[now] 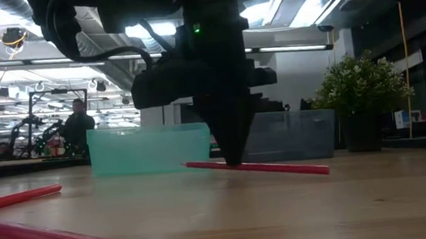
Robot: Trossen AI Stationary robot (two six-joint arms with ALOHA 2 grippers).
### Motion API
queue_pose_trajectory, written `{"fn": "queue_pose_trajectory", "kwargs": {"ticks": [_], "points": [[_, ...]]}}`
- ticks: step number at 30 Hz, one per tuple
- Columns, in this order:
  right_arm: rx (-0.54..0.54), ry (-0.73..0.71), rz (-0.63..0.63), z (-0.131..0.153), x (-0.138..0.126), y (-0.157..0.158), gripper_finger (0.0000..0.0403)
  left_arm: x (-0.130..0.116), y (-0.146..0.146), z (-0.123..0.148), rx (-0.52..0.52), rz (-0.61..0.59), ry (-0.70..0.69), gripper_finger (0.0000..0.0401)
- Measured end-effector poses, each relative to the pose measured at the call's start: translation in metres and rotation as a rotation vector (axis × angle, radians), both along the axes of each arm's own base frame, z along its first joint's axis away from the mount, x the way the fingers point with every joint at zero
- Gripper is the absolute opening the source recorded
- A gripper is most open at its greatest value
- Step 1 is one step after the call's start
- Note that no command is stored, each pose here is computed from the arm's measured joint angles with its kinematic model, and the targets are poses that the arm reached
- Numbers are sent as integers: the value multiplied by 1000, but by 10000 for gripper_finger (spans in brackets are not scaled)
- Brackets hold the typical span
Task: Sort pens & pencils
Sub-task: Put the red pencil into the green bin
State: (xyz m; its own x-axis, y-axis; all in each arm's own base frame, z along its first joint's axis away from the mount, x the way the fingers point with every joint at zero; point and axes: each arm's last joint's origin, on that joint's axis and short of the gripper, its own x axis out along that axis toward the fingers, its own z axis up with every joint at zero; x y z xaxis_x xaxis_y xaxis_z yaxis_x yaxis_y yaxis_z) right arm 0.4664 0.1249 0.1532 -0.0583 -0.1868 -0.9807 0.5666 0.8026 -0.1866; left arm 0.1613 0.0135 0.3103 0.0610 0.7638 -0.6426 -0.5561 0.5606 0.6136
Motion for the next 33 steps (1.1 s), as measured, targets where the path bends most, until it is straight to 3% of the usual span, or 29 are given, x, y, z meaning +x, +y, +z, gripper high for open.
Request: {"fn": "queue_pose_trajectory", "kwargs": {"ticks": [20,33], "points": [[10,-4,-2,2,0,1,2,0,0,0,0,-2,1,85],[8,-50,-6,31,-2,-6,2,-5,1,1,33,-6,66,85]]}}
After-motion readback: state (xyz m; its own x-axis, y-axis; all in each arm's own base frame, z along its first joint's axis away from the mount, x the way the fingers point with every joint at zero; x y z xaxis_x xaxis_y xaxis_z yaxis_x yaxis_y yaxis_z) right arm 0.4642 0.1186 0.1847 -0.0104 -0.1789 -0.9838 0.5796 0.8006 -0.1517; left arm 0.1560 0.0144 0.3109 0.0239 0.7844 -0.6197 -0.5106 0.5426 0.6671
